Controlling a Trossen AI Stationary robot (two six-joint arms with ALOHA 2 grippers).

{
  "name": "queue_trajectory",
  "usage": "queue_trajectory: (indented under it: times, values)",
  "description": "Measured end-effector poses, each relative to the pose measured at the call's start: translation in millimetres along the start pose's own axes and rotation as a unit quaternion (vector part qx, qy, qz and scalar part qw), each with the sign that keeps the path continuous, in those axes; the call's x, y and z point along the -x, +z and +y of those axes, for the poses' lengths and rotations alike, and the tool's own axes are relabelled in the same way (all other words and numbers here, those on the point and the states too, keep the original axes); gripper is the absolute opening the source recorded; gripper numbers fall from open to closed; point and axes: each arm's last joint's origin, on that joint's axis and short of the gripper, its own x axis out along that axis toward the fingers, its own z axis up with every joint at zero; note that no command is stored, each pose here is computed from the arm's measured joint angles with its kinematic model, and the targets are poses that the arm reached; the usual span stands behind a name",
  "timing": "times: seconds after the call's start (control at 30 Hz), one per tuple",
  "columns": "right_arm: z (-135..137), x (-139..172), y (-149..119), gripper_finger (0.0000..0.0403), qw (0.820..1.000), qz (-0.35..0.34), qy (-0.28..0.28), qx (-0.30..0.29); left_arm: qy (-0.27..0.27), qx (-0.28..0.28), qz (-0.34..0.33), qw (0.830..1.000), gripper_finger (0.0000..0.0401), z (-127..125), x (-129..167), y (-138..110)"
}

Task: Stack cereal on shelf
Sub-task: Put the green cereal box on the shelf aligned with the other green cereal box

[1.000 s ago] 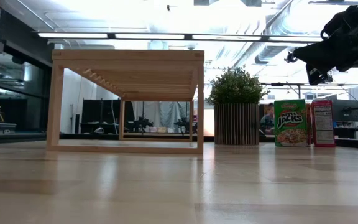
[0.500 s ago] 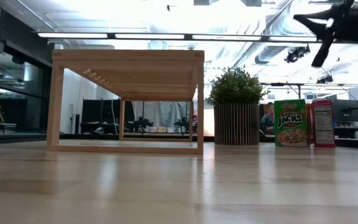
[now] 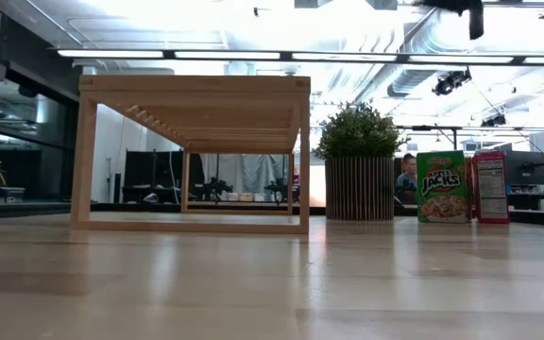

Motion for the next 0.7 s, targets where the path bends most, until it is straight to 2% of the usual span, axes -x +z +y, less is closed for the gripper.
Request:
queue_trajectory:
  times: [0.1, 0.2, 0.27, 0.4, 0.53, 0.7]
  values:
    - [-2, -8, 4, 0.0185, 0.982, 0.136, -0.109, 0.068, -0.009, 0.0, 0.003, 1.0, 0.0, -1, 0, 0]
    - [-12, -18, 0, 0.0236, 0.938, 0.261, -0.206, 0.1, -0.017, -0.001, 0.005, 1.0, 0.0, -1, 0, 0]
    - [-21, -28, -8, 0.0255, 0.904, 0.332, -0.249, 0.102, -0.024, -0.001, 0.007, 1.0, 0.0, -1, 0, 0]
    - [-38, -54, -29, 0.0267, 0.86, 0.429, -0.258, 0.095, -0.027, -0.002, 0.013, 1.0, 0.0, -1, 0, -1]
    - [-52, -78, -40, 0.0268, 0.83, 0.467, -0.276, 0.128, -0.024, -0.004, 0.022, 0.999, 0.0, -1, 0, -3]
    - [-64, -97, -48, 0.0268, 0.809, 0.494, -0.287, 0.141, -0.025, 0.0, 0.019, 1.0, 0.0, -1, 0, -3]
